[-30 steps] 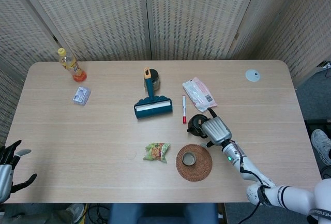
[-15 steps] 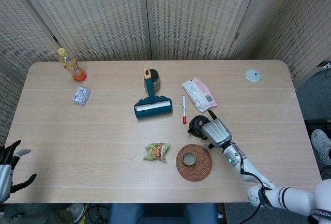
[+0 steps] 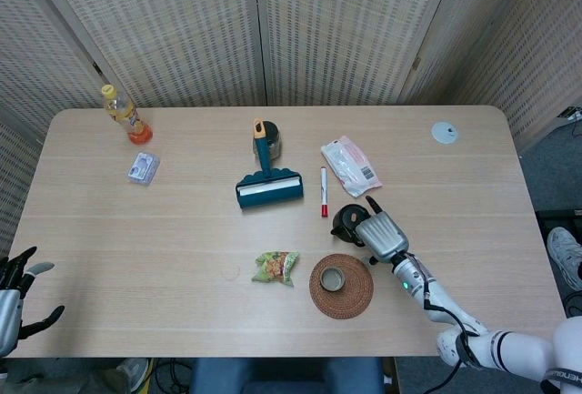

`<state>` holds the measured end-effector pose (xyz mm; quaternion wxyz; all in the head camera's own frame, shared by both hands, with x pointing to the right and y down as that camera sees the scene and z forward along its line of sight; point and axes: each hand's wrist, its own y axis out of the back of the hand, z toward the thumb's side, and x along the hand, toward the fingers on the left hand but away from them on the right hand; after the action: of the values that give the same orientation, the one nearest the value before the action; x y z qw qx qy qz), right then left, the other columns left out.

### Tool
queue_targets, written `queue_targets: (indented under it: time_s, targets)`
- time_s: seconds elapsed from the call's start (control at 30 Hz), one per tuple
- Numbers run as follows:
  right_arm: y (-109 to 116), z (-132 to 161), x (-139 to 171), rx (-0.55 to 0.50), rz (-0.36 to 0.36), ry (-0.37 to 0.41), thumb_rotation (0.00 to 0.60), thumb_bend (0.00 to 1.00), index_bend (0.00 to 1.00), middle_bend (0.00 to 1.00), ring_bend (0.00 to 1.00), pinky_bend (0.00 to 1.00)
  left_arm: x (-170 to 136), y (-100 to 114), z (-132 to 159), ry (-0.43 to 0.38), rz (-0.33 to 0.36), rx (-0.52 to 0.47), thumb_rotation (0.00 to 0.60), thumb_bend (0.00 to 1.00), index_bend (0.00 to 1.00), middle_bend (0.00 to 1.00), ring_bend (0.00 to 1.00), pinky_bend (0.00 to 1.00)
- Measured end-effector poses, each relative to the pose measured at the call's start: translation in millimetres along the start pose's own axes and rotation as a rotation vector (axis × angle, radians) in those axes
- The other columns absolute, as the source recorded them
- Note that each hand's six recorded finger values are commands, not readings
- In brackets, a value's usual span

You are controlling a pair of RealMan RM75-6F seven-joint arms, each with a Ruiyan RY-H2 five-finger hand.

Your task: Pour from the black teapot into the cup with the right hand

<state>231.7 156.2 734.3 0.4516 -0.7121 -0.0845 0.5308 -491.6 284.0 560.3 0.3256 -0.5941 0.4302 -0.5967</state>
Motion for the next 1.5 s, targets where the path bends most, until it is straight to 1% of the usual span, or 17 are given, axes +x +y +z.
queue_targets:
  time_s: [0.33,0.5,0.63,0.73,0.8,0.87,1.1,1.17,1.27,1.43,1.47,1.5]
  targets:
    - [-5.9,2.5,2.5,0.024,0.010,0.009,0.482,0.00,0.62,0.62,0.53,0.00,-0.4,-0.5,-1.2,0.003,-0.001,-0.002,0.600,0.18,0.28,0.09,0.12,0.04]
    - [-7.8,3.1,4.4,0.029,0.014,0.013,0.491,0.00,0.64,0.63,0.55,0.00,-0.5,-0.6,-1.4,0.002,-0.001,-0.003,0.600,0.18,0.28,0.09,0.12,0.04]
    - [-8.0,2.8,5.5,0.025,0.013,0.014,0.525,0.00,0.67,0.66,0.57,0.00,-0.6,-0.8,-1.4,0.002,-0.001,-0.002,0.600,0.18,0.28,0.09,0.12,0.04]
    - [-8.7,2.3,6.0,0.022,0.015,0.013,0.554,0.00,0.71,0.69,0.62,0.00,-0.5,-0.4,-1.4,0.003,0.000,-0.003,0.600,0.18,0.28,0.09,0.12,0.04]
    - [-8.7,1.7,5.5,0.017,0.015,0.011,0.585,0.00,0.75,0.72,0.67,0.00,-0.5,-0.2,-1.4,0.002,0.000,-0.002,0.600,0.18,0.28,0.09,0.12,0.04]
    - [-8.7,1.3,4.6,0.010,0.017,0.010,0.599,0.00,0.77,0.75,0.70,0.00,-0.8,0.1,-1.3,0.002,0.001,-0.002,0.600,0.18,0.28,0.09,0.12,0.04]
    - [-2.9,1.5,-3.3,-0.016,0.020,0.008,0.600,0.00,0.88,0.87,0.82,0.00,-1.0,0.4,-1.4,0.004,0.002,-0.002,0.600,0.18,0.28,0.09,0.12,0.04]
    - [-0.7,2.0,-5.5,-0.022,0.019,0.010,0.600,0.00,0.90,0.89,0.84,0.02,-1.0,0.1,-1.5,0.004,0.001,-0.001,0.600,0.18,0.28,0.09,0.12,0.04]
    - [1.9,2.1,-8.5,-0.034,0.018,0.011,0.600,0.00,0.92,0.92,0.85,0.05,-1.1,-0.2,-1.7,0.005,0.000,-0.001,0.600,0.18,0.28,0.09,0.12,0.04]
    - [3.9,2.3,-10.7,-0.064,0.025,0.020,0.597,0.00,0.94,0.94,0.86,0.06,-1.3,-0.7,-1.8,0.005,-0.001,-0.001,0.600,0.18,0.28,0.09,0.12,0.04]
    - [4.6,2.1,-10.9,-0.068,0.025,0.022,0.571,0.00,0.94,0.94,0.86,0.06,-1.3,-0.6,-1.7,0.005,-0.001,-0.001,0.600,0.18,0.28,0.09,0.12,0.04]
    - [5.7,1.4,-11.2,-0.073,0.025,0.025,0.521,0.00,0.94,0.94,0.86,0.06,-1.2,-0.6,-1.6,0.005,-0.001,-0.001,0.600,0.18,0.28,0.09,0.12,0.04]
